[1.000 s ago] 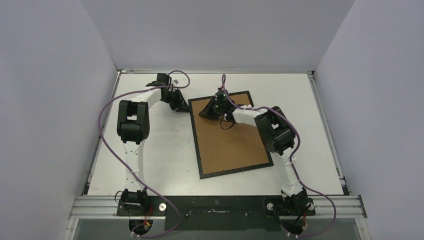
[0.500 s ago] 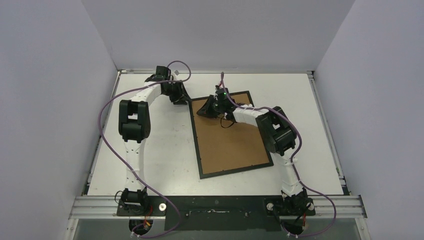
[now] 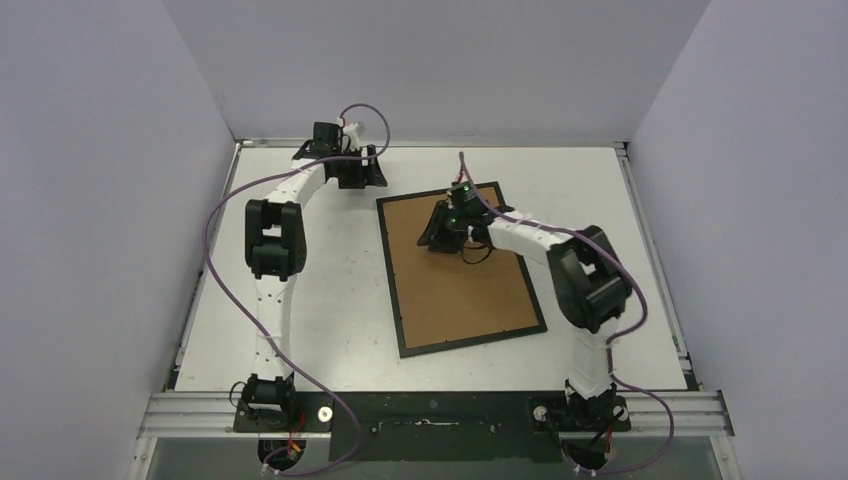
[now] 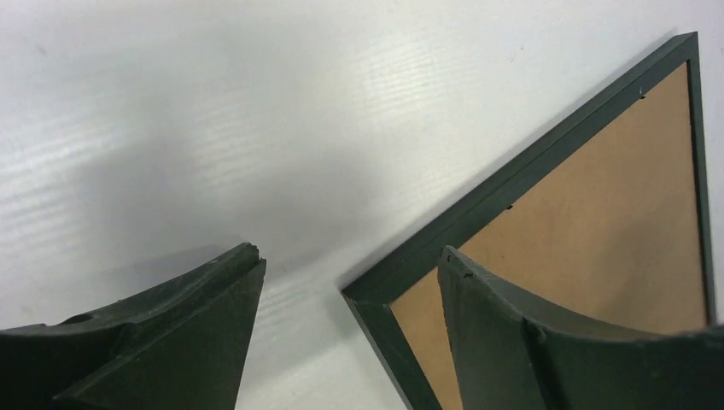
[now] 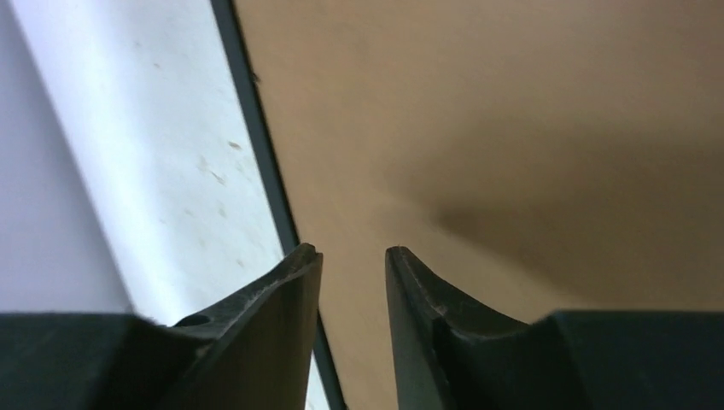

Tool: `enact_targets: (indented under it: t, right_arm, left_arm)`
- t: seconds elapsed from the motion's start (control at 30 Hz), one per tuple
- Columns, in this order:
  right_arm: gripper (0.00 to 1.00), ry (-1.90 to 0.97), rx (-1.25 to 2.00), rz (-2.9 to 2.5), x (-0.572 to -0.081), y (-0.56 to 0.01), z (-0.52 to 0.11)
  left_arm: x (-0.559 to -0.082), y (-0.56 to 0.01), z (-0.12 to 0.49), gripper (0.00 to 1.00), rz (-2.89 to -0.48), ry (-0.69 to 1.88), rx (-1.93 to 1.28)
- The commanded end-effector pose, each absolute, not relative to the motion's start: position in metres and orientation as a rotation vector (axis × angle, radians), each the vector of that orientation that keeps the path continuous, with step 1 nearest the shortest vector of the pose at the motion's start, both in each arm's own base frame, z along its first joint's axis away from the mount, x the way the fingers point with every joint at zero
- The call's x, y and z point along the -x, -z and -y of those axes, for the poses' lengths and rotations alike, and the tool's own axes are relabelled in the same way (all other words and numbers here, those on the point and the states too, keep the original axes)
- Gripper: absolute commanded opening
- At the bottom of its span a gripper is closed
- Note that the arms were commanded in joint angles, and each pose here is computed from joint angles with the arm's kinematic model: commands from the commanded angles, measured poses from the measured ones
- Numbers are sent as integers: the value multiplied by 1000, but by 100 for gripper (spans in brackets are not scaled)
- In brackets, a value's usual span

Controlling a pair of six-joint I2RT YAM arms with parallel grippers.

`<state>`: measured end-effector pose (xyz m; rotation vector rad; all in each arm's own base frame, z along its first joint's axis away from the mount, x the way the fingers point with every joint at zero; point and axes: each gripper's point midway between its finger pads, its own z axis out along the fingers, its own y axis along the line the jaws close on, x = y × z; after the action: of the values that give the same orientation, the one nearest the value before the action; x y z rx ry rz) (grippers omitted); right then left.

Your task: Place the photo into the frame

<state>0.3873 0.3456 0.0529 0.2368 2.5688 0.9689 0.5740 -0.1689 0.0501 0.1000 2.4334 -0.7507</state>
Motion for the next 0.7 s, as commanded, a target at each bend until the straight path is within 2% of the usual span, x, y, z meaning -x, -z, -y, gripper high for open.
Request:
enact_targets:
  t: [0.0,0.07,0.27,0.43,0.67]
  right_arm:
    - [43,-562,-307,-2583,-352,-105,-243]
    - [57,-391,-430,-2613,-329,-105,-196]
    - [84,-31,-850,-2585,-251,-114,-88]
    - [93,-23,-1091,-2620,-209,-96,-68]
    - [96,-262,-1298,-2645,-201,-60,-97]
  left_arm:
    - [-606,-73,169,75,-2259,707,-311]
    - [-606,-73,174,79,-2237,746,-362]
    - [-593,-72,199,80,-2217,958,-443]
    - [-581,-59,213,79,-2242,1037,-462]
    - [-561,-40,215,78,-2309,1087,-470]
